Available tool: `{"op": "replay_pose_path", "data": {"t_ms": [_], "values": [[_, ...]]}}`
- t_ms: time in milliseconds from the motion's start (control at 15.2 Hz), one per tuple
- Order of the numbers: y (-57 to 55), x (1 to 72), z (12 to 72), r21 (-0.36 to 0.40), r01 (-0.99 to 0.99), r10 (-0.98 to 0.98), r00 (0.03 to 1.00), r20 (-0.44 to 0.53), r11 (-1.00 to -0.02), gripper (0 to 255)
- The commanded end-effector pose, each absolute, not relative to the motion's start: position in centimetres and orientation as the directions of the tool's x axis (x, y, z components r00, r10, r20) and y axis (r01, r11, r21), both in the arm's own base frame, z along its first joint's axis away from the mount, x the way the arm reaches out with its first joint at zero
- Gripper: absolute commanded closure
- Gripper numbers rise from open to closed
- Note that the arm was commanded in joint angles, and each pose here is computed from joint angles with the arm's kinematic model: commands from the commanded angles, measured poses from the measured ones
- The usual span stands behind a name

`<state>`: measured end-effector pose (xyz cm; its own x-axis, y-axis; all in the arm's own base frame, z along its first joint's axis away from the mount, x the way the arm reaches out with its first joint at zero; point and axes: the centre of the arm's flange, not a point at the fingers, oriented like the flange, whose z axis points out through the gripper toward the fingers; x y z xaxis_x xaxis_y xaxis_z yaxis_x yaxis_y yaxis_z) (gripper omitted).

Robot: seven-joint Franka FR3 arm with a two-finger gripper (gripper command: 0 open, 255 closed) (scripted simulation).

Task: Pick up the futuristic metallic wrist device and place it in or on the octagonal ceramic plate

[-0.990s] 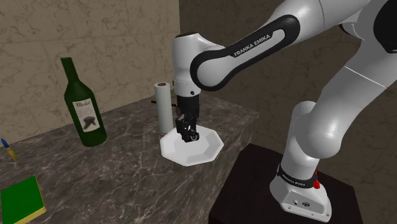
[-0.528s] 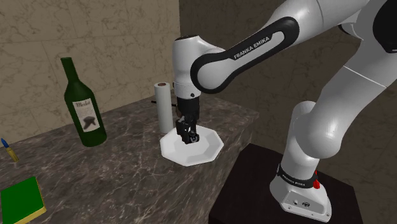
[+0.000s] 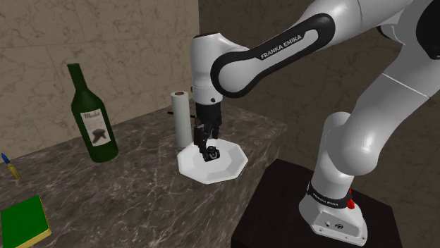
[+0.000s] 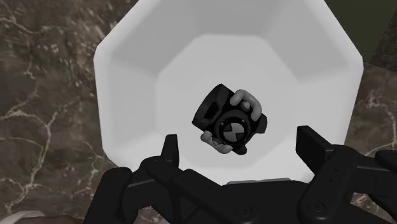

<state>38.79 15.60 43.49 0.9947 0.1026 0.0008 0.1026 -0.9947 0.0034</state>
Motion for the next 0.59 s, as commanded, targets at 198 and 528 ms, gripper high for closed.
{"op": "replay_pose_path", "data": {"t_ms": [198, 528], "values": [[15.5, 38.8, 46.9, 0.004, 0.103, 0.103, 0.995, 0.0, -0.995, 0], [15.5, 38.8, 46.9, 0.004, 0.103, 0.103, 0.995, 0.0, -0.995, 0]]}}
